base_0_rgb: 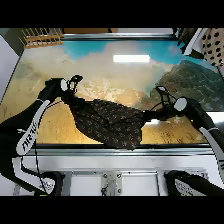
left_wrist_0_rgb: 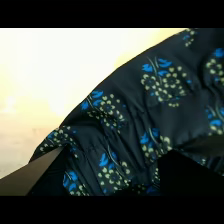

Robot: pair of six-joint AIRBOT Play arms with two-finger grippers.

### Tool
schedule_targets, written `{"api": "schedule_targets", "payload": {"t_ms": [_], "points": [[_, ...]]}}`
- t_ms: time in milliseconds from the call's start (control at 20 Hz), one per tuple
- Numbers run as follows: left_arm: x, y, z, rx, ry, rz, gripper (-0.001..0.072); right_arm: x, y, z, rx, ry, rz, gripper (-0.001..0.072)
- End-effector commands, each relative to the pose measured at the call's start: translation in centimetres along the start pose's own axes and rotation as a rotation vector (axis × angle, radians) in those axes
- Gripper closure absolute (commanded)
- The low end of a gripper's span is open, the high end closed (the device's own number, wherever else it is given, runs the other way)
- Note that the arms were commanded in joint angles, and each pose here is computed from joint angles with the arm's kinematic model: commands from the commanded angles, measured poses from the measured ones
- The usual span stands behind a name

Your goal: Fold the clothes and pants, and hang the long-sleeved shirts on hangers.

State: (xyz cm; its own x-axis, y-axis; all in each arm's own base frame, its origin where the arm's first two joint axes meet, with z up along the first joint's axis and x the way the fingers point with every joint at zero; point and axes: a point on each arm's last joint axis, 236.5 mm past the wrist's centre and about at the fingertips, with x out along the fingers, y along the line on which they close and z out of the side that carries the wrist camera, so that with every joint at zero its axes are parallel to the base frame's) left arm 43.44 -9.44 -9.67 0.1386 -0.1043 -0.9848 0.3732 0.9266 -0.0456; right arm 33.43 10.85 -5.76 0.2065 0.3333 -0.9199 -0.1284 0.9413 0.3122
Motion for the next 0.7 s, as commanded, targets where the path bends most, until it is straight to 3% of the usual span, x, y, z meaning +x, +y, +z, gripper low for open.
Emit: {"api": "schedule_targets", "payload": {"t_ms": [0, 100, 150, 200, 250, 300, 350, 650], "points": [[0.6, 0.6, 0.4, -0.029, -0.005, 0.038, 0.0239, 4.0, -0.3, -0.4, 0.111, 0.038, 0.04, -0.0001], [0.6, 1.1, 0.3, -0.07, -0.009, 0.036, 0.0433, 5.7, 1.0, -0.4, 0.136, 0.05, 0.115, 0.0], [0.6, 1.2, 0.2, -0.085, -0.007, 0.034, 0.0612, 6.3, 1.6, -0.3, 0.142, 0.052, 0.149, 0.0024], [0.6, 1.4, 0.1, -0.1, -0.005, 0.034, 0.0696, 6.5, 2.0, -0.1, 0.14, 0.045, 0.17, 0.0248], [0.3, 1.7, 0.1, -0.121, -0.008, 0.036, 0.0697, 6.5, 2.0, 0.4, 0.137, 0.025, 0.171, 0.0508], [-0.4, 2.0, 0.3, -0.138, -0.022, 0.039, 0.0697, 6.0, 1.9, 1.1, 0.126, 0.003, 0.165, 0.0647], [-2.0, 2.1, 0.9, -0.137, -0.062, 0.047, 0.0696, 4.9, 1.6, 2.4, 0.096, -0.033, 0.148, 0.0704], [-22.8, 2.5, 2.2, -0.159, -0.412, 0.097, 0.0697, -17.3, 3.5, 13.3, -0.183, -0.476, 0.025, 0.0705]]}}
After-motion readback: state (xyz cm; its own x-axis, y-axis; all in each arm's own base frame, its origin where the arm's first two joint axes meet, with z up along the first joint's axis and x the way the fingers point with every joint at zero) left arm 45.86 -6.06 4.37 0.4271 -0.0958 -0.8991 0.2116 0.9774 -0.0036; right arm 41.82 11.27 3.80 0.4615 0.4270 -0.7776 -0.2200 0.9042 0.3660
